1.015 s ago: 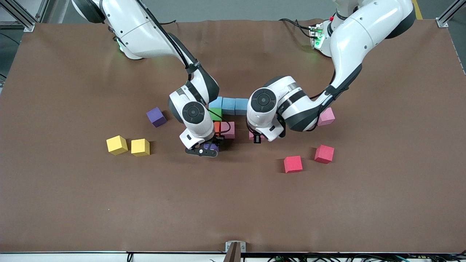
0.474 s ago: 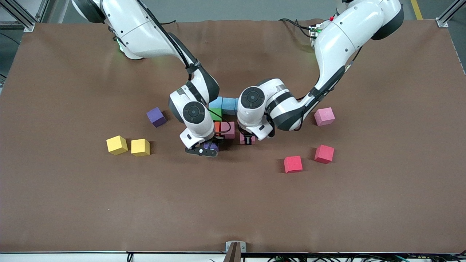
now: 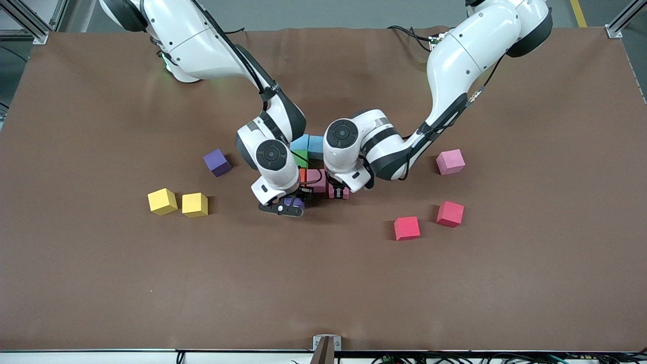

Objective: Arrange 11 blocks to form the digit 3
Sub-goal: 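Hold the purple cube below the orange while the left gripper brings pink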

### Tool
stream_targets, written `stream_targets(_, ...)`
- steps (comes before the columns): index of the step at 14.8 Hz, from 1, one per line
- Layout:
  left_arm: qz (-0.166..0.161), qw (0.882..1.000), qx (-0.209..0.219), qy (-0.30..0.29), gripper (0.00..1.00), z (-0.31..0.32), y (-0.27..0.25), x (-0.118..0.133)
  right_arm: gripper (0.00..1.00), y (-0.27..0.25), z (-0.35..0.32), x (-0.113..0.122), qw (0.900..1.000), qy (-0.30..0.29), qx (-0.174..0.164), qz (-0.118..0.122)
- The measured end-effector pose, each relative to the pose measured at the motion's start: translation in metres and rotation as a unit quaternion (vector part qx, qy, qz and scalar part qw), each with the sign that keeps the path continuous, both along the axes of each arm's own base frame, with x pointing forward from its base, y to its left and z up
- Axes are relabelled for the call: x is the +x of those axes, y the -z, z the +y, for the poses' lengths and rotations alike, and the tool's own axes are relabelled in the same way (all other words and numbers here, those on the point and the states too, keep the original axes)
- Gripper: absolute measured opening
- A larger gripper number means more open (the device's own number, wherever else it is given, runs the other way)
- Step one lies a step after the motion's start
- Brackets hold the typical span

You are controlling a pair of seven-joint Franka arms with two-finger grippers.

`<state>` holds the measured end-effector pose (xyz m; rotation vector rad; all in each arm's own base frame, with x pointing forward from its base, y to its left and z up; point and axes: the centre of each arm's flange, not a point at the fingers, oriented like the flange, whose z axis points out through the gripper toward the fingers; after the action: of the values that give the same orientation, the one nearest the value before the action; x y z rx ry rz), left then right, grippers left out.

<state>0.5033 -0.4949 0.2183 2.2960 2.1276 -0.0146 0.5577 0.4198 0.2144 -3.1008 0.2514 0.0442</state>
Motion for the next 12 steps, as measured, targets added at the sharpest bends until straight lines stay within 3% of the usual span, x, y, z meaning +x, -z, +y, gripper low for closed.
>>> stream_targets(12,-0.004,1.0,0.002,0.012,0.53,-0.007,0.008,-0.014,0.57,0.0,0.0,0.0,1.0,0.0,0.0,0.0)
